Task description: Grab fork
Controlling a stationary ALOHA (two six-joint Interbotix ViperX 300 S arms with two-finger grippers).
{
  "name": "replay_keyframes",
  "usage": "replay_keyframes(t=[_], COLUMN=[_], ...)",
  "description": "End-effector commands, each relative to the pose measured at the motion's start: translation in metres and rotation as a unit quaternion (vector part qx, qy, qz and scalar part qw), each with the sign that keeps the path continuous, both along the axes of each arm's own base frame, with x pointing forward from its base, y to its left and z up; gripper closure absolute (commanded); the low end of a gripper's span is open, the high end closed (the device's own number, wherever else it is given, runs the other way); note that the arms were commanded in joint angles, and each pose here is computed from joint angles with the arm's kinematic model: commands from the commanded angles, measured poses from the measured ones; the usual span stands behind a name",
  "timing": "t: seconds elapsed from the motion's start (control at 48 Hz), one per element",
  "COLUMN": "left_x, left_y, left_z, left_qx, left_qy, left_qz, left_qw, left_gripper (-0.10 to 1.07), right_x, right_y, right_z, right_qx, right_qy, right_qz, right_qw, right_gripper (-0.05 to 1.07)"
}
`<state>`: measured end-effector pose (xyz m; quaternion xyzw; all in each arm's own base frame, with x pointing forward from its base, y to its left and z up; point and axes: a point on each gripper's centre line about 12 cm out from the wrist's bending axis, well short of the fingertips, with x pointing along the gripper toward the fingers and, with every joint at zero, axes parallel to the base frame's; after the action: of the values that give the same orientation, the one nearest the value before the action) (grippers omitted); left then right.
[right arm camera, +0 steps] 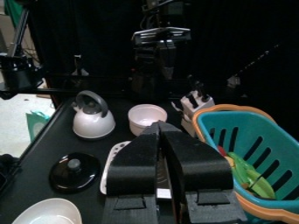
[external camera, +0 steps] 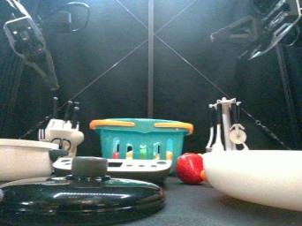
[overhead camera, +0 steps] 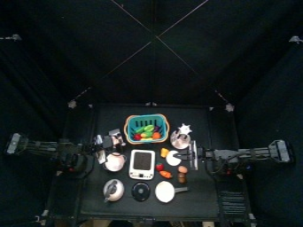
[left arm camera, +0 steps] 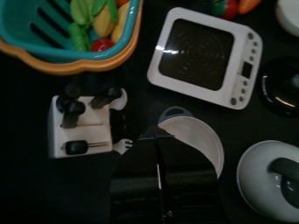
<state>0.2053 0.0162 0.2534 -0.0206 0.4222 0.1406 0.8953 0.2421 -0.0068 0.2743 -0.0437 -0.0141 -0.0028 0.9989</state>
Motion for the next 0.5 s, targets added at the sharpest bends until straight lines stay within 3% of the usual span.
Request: replay_keyframes(t=[0.0,0.146,0.271,0.354,0.479], left_x=[0.005,0.008,0.007,0.005,0.005], left_y=[-0.010,-0.024,-0.024,-0.023,-0.025], left_z=[0.001,-0.013,-0.027,-0.034,-0.041], left_qx=[0.020,0.027,0.038,0.042,0.038], left_qy=[-0.006,0.006,0.043,0.066,0.079], left_qz=[-0.003,0.013,0.068,0.100,0.104], left_qw=[0.9998,0.9995,0.9960,0.9919,0.9907], left_gripper=[0.94,0.94,0.92,0.84,0.64], right_x=[0.003,0.005,0.008,0.009,0.009], right_y=[-0.002,-0.002,-0.002,-0.002,-0.002], right_z=[0.005,0.000,-0.003,-0.004,-0.006], right_qx=[0.000,-0.001,0.000,0.001,0.001], right_qy=[-0.008,0.001,0.008,0.011,0.013], right_qz=[-0.003,-0.003,-0.003,-0.003,-0.004], right_qw=[1.0000,1.0000,1.0000,0.9999,0.9999], right_gripper=[1.01,1.01,1.01,1.01,1.01])
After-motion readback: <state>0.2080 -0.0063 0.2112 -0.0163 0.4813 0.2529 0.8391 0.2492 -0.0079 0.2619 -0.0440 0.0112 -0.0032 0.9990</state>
